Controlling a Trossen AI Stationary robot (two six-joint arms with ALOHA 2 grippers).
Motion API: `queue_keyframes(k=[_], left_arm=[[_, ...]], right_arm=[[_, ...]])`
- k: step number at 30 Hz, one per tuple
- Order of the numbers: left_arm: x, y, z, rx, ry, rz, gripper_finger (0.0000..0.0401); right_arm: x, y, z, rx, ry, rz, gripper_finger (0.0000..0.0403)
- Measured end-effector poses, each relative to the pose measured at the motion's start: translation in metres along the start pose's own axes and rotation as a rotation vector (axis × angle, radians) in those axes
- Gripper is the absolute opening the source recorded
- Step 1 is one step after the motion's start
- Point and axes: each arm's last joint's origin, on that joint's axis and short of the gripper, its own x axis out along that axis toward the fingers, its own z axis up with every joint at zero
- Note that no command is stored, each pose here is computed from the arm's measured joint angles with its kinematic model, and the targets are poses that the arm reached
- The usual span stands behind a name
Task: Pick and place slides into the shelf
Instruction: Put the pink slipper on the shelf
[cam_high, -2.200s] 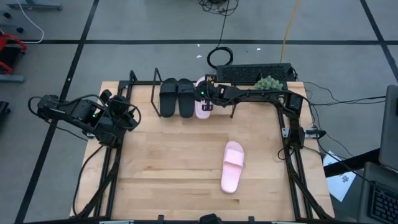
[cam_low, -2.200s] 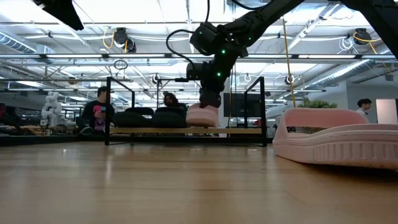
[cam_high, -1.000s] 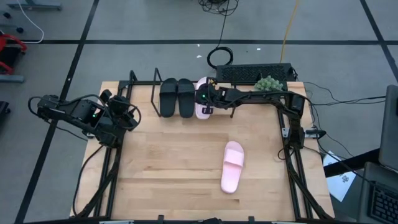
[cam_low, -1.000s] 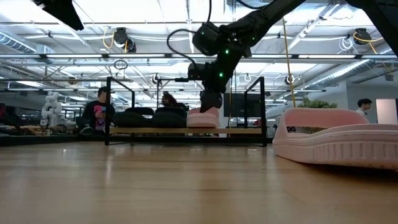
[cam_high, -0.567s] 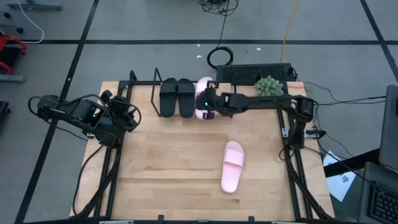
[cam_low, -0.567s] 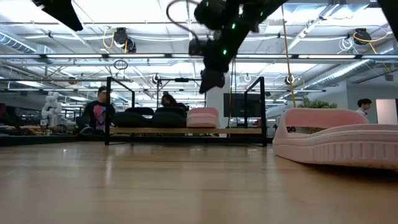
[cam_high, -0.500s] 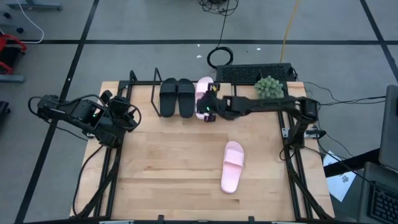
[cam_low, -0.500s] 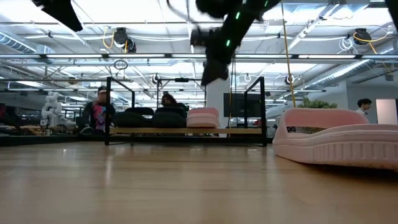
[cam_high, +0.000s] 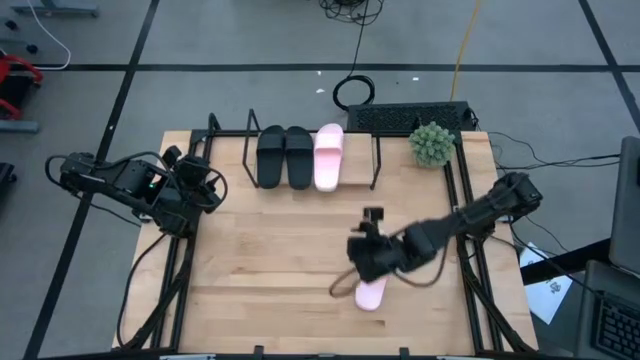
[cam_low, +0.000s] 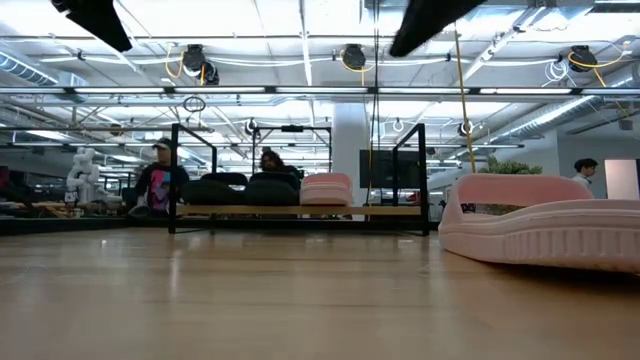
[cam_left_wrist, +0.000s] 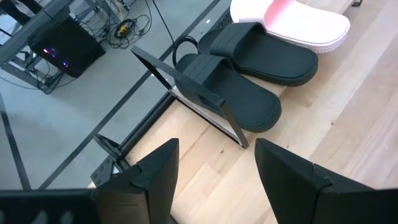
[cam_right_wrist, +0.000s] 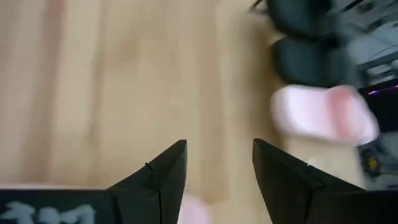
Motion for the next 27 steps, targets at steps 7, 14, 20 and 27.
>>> queue_keyframes(k=[7, 14, 20, 27], left_arm=[[0.0, -0.001, 0.001, -0.011, 0.007, -0.023, 0.0214], [0.0, -0.003, 0.001, -0.012, 0.005, -0.034, 0.0214], [0.0, -0.003, 0.001, -0.011, 0.006, -0.033, 0.0214], [0.003, -0.008, 0.003, 0.032, 0.015, -0.023, 0.0214]], right_arm=[[0.003, 0.043, -0.017, 0.035, 0.149, 0.119, 0.0173], [0.019, 0.057, -0.03, 0.085, 0.324, 0.147, 0.0173], [0.021, 0.062, -0.033, 0.109, 0.353, 0.166, 0.0173], [0.029, 0.066, -0.05, 0.149, 0.421, 0.145, 0.0173]])
